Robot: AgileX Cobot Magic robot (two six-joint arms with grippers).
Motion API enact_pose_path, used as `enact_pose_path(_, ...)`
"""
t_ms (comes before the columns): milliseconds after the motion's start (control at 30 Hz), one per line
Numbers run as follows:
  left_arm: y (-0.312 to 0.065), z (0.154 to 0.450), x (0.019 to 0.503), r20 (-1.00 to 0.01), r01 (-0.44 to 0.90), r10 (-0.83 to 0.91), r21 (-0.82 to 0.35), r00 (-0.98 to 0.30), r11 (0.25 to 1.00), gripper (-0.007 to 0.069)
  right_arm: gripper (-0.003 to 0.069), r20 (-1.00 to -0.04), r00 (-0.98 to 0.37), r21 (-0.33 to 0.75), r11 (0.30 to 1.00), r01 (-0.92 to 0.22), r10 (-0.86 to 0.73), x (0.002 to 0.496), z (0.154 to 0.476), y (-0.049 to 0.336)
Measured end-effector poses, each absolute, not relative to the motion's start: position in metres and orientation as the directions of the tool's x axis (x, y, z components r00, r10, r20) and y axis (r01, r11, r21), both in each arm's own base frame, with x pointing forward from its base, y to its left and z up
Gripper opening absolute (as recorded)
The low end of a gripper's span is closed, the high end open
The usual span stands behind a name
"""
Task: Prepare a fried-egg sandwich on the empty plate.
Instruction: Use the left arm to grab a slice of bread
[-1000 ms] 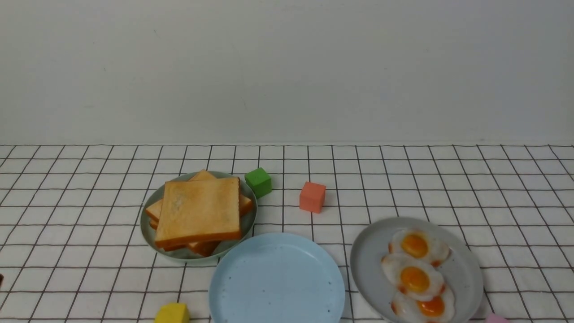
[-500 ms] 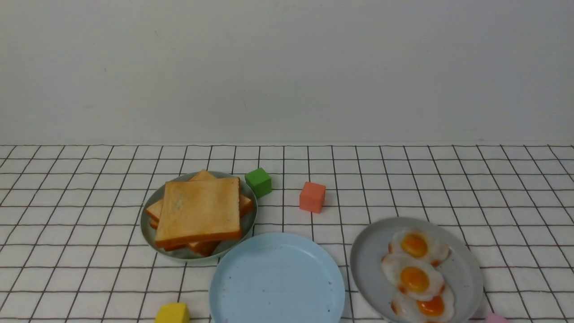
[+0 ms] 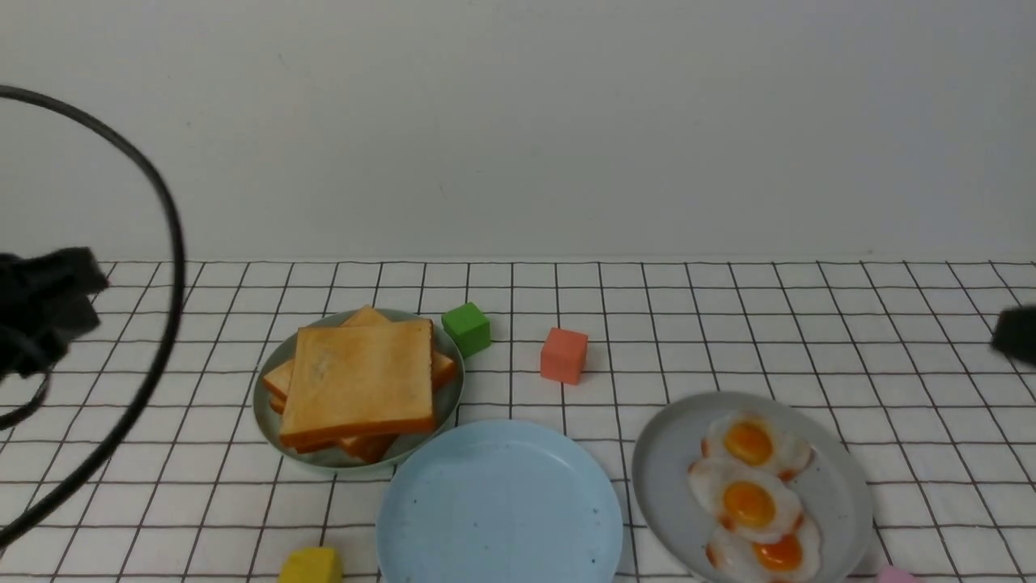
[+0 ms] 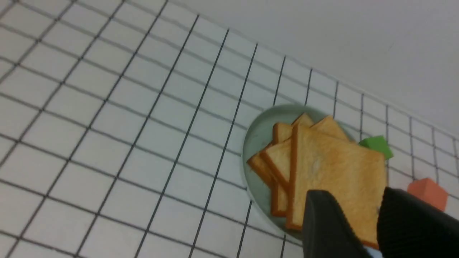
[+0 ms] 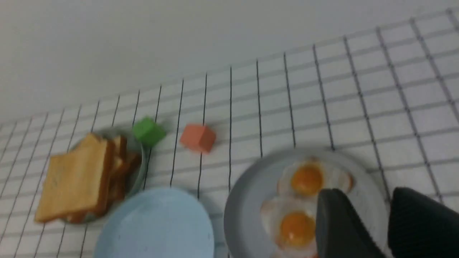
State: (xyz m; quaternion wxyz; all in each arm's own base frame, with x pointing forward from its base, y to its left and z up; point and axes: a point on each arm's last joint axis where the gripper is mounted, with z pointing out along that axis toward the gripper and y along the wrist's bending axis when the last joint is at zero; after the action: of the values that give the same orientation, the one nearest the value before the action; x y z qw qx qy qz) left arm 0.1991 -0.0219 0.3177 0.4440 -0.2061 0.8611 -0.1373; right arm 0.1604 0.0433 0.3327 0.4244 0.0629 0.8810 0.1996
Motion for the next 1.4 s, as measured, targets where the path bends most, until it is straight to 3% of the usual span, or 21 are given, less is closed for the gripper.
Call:
enact_pose_path(133, -0.033, 0.302, 0.232, -0.607, -0.258, -0.479, -0.418, -0.634, 0.871, 0.0238, 0.0242, -0.641, -0.745, 0.408, 0.904, -0.126, 0.186, 0.156, 0.318, 0.06)
enact_pose_path(400, -0.052, 0.294, 0.3, -0.417, -0.134, -0.324, -0.423, -0.849, 0.896, 0.0238, 0.0242, -0.627, -0.77, 0.412, 0.888, -0.203, 0.115, 0.152, 0.316, 0.07)
enact_pose_path(700, -0.009, 0.269, 0.336, -0.228, -0.159, -0.344, -0.576, -0.911, 0.802, 0.0251, 0.0281, -0.626, -0.774, 0.401, 0.889, -0.22, 0.091, 0.151, 0.316, 0.071)
enact_pose_path(867, 0.005, 0.261, 0.341, -0.211, -0.185, -0.371, -0.59, -0.904, 0.786, 0.0328, 0.0292, -0.629, -0.772, 0.402, 0.889, -0.22, 0.093, 0.151, 0.316, 0.071)
enact_pose_path(967, 0.006, 0.259, 0.343, -0.216, -0.182, -0.37, -0.587, -0.903, 0.789, 0.0454, 0.0295, -0.632, -0.766, 0.422, 0.88, -0.217, 0.114, 0.152, 0.317, 0.072)
enact_pose_path(1133, 0.007, 0.248, 0.348, -0.234, -0.141, -0.323, -0.567, -0.917, 0.812, 0.0595, 0.0295, -0.649, -0.753, 0.433, 0.868, -0.242, 0.114, 0.154, 0.319, 0.074)
enact_pose_path(1233, 0.007, 0.237, 0.353, -0.228, -0.115, -0.291, -0.569, -0.929, 0.814, 0.061, 0.0295, -0.653, -0.75, 0.444, 0.855, -0.268, 0.103, 0.156, 0.319, 0.077)
enact_pose_path(1400, 0.004, 0.22, 0.36, -0.205, -0.092, -0.267, -0.606, -0.942, 0.79, 0.0574, 0.0295, -0.653, -0.751, 0.471, 0.829, -0.303, 0.096, 0.157, 0.32, 0.082)
